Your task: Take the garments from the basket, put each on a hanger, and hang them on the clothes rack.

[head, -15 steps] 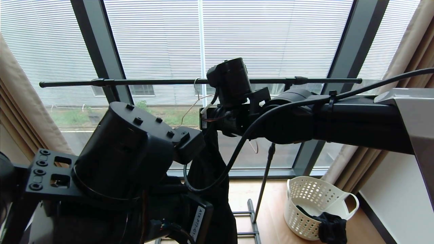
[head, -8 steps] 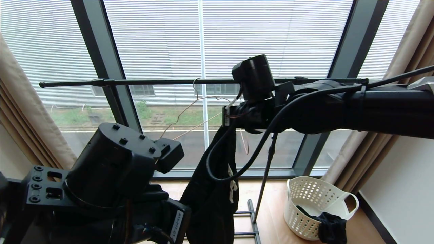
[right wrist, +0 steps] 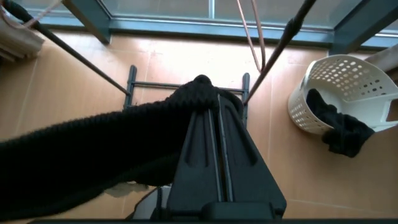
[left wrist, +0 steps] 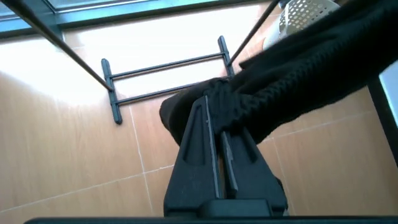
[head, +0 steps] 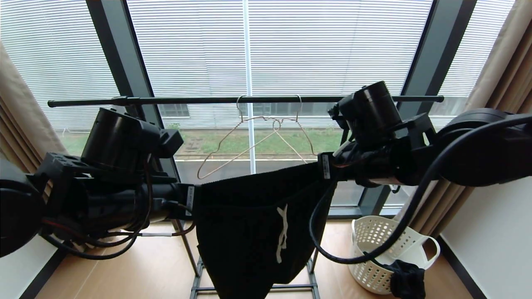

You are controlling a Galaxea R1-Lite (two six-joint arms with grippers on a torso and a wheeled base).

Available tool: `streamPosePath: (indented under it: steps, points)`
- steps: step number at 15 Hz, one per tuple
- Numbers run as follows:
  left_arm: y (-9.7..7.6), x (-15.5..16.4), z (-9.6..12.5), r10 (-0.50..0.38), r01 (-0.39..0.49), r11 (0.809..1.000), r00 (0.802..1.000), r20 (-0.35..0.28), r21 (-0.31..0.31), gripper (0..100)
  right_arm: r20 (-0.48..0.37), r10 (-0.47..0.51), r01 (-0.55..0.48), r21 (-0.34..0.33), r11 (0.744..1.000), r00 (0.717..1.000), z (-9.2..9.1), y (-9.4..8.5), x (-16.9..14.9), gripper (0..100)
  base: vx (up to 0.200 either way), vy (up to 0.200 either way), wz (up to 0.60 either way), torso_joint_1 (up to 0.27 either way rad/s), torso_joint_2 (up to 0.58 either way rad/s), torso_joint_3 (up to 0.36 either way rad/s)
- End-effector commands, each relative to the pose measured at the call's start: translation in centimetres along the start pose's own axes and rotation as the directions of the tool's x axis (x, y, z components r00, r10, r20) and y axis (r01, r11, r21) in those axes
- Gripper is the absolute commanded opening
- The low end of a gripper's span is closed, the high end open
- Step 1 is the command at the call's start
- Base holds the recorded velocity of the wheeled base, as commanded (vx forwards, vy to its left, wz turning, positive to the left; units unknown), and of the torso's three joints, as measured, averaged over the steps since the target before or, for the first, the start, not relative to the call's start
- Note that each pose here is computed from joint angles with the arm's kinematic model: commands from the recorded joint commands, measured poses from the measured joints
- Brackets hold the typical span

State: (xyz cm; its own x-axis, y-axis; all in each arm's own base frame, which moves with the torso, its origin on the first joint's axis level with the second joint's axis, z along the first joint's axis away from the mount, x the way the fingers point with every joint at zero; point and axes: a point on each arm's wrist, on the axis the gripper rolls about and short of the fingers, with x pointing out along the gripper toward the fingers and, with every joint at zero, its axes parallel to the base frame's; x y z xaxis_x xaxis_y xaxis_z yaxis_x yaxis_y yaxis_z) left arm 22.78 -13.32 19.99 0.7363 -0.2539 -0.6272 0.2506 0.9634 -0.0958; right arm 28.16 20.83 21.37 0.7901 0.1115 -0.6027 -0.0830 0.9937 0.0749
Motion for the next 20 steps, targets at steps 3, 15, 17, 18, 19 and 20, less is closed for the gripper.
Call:
streamPosePath:
  steps: [3, 15, 17, 18, 19, 20]
  points:
    - [-0.5, 3.1, 3.2, 0.013, -0.013, 1.0, 0.999, 0.032, -0.016, 0, -0.066, 0.053, -0.061, -0.12, 0.991, 0.996, -4.9, 0.1, -3.5, 0, 0.0, 0.0, 0.0, 0.0, 0.0, 0.0]
    - [-3.3, 1.9, 6.3, -0.062, 0.061, 0.998, 0.987, 0.146, 0.016, 0, -0.189, 0.157, -0.221, -0.394, 0.892, 0.969, -14.1, -0.8, -0.6, 100, 0.0, 0.0, 0.0, 0.0, 0.0, 0.0]
    - [-3.3, 1.8, 6.4, -0.062, 0.06, 0.998, 0.987, 0.151, 0.017, 0, -0.156, 0.237, -0.282, -0.446, 0.849, 0.959, -15.1, -1.3, -0.5, 100, 0.0, 0.0, 0.0, 0.0, 0.0, 0.0]
    - [-3.5, 1.6, 6.4, -0.066, 0.064, 0.998, 0.986, 0.154, 0.021, 0, -0.144, 0.264, -0.301, -0.466, 0.832, 0.954, -15.4, -1.4, -0.5, 100, 0.0, 0.0, 0.0, 0.0, 0.0, 0.0]
    - [-3.7, 1.5, 6.4, -0.072, 0.07, 0.997, 0.985, 0.156, 0.022, 0, -0.14, 0.289, -0.32, -0.477, 0.818, 0.947, -15.7, -1.5, -0.5, 100, 0.0, 0.0, 0.0, 0.0, 0.0, 0.0]
    - [-3.8, 1.4, 6.4, -0.075, 0.072, 0.997, 0.985, 0.157, 0.026, 0, -0.139, 0.305, -0.333, -0.48, 0.811, 0.942, -15.7, -1.5, -0.5, 100, 0.0, 0.0, 0.0, 0.0, 0.0, 0.0]
